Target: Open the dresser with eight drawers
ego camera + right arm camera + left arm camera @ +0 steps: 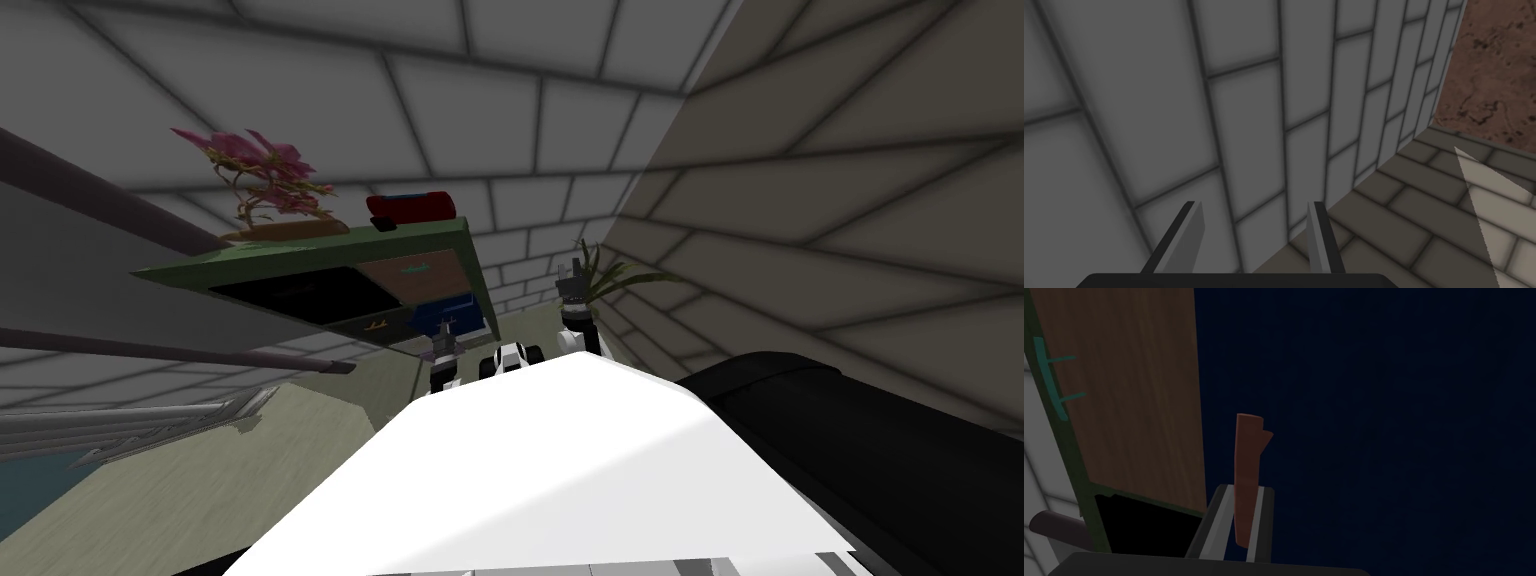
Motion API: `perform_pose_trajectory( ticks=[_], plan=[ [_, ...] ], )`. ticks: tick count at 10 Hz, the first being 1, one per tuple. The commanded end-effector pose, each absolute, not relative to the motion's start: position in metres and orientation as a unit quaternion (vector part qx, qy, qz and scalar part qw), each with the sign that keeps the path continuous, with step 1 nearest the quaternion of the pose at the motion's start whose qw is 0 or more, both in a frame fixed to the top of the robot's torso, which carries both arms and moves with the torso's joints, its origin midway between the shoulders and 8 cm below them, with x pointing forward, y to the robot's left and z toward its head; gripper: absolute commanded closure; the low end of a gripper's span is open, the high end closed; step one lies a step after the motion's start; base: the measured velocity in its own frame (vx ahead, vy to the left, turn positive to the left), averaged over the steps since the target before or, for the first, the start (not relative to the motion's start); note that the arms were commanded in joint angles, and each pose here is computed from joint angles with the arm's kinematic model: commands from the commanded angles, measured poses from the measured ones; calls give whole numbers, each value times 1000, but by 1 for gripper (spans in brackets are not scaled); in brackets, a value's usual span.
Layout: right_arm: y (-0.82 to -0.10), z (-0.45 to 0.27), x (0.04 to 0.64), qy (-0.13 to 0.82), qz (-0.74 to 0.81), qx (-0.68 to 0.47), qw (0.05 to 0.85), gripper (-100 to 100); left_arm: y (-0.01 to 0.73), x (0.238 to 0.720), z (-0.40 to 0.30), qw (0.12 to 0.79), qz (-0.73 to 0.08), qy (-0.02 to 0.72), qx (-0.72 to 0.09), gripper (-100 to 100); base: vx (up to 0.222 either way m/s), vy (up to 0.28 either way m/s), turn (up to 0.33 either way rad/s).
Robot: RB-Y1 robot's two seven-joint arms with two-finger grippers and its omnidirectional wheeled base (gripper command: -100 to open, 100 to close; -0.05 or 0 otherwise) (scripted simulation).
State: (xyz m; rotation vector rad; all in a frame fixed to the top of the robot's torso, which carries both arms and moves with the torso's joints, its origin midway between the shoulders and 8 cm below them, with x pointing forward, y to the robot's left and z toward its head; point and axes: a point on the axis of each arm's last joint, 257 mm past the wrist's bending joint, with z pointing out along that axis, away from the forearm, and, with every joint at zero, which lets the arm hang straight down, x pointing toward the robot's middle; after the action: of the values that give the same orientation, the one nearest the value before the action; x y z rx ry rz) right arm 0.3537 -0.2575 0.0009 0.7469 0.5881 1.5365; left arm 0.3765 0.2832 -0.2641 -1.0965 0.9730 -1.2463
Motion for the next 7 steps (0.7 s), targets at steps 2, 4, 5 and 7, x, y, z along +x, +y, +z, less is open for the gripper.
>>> perform_pose_trajectory(
  ticks=[2, 4, 5, 7],
  plan=[
    [-257, 1, 354, 256, 668, 325, 619, 0, 282, 369, -266, 568, -532, 418, -469, 100, -168, -11, 14],
    [-257, 1, 354, 256, 668, 325, 619, 0, 273, 375, -252, 569, -535, 417, -465, -100, -138, -8, 18],
    [-257, 1, 354, 256, 668, 325, 619, 0, 273, 375, -252, 570, -535, 417, -465, -100, -15, 30, 5],
    [-258, 1, 354, 256, 668, 325, 619, 0, 264, 381, -241, 569, -536, 418, -464, -100, 13, 37, 7]
  ],
)
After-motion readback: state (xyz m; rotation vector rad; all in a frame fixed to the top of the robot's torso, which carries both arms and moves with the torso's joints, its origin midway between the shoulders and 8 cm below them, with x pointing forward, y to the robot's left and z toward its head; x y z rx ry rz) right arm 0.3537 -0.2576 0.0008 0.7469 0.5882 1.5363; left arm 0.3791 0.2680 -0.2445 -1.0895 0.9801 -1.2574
